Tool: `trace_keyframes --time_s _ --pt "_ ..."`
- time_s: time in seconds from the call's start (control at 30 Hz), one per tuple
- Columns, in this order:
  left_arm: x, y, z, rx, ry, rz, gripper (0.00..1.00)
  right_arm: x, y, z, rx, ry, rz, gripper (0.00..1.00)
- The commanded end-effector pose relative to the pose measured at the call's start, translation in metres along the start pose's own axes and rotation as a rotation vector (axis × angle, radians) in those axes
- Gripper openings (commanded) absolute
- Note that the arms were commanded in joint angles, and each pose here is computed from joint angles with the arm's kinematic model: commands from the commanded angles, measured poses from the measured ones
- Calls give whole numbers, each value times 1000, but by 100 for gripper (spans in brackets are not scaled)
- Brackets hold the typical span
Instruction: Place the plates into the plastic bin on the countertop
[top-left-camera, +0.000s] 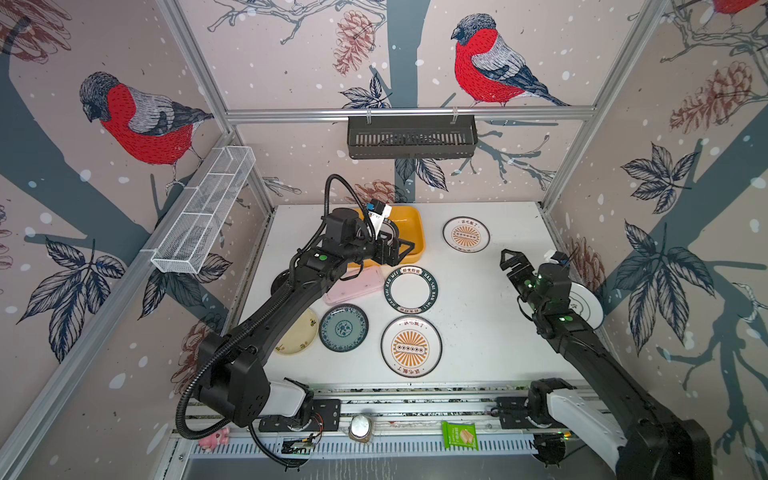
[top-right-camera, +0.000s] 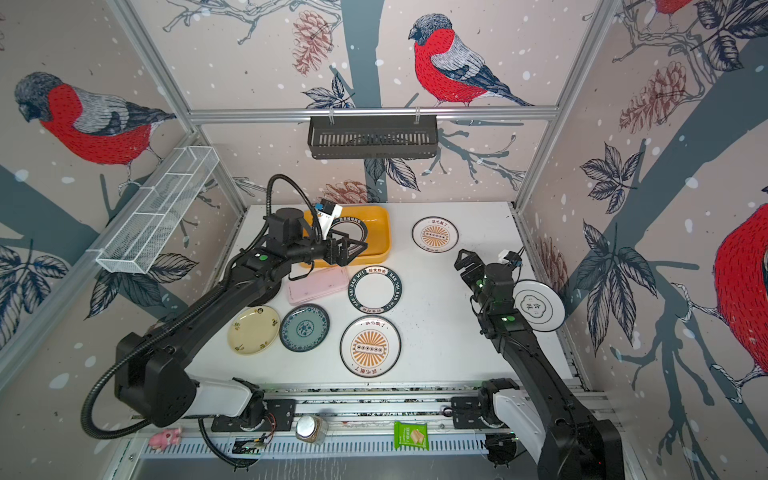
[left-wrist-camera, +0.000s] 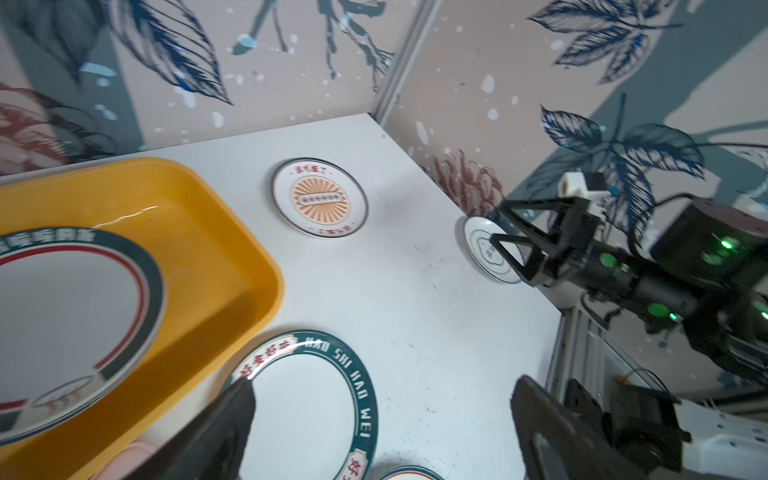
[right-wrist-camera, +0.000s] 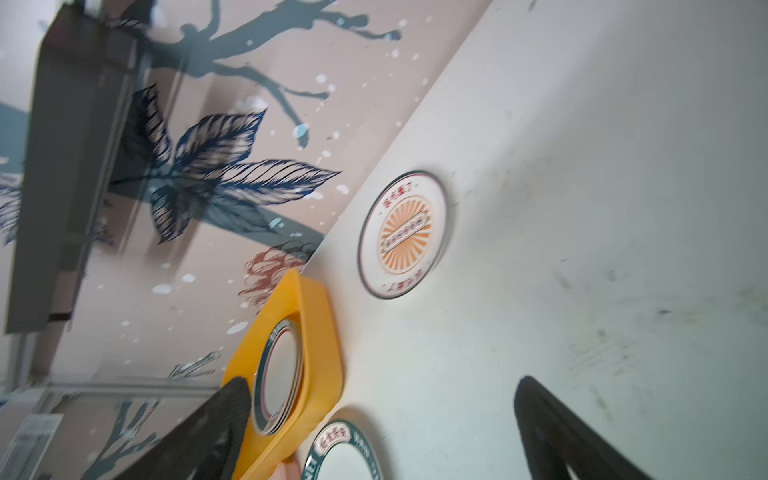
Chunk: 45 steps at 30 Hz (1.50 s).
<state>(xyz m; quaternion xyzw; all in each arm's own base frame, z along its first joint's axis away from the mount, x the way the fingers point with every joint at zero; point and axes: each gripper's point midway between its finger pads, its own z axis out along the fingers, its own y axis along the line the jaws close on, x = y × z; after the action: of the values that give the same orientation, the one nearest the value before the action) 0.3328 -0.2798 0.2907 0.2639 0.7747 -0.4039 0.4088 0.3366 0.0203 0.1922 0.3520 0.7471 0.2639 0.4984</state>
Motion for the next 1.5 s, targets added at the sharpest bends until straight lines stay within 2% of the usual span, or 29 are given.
trace_keyframes --time_s 0.0,0.17,0.37,0.57,0.93,1.2,1.47 --pt "3 -34 11 108 -14 76 96 -16 -45 -7 165 -38 -9 100" --pt "35 -82 38 240 81 98 96 -47 -92 -23 310 -123 43 100" --pt "42 -96 38 267 96 112 95 -49 -155 -42 484 -132 133 100" --pt "44 -98 40 276 102 107 94 -51 -200 -71 568 -194 247 100" --pt "44 -97 41 278 107 109 90 -50 -246 -83 603 -229 361 98" --pt "46 -94 44 271 117 105 90 -47 -255 -76 565 -244 413 90" --pt "48 -93 45 267 120 106 90 -40 -261 -60 544 -178 446 76"
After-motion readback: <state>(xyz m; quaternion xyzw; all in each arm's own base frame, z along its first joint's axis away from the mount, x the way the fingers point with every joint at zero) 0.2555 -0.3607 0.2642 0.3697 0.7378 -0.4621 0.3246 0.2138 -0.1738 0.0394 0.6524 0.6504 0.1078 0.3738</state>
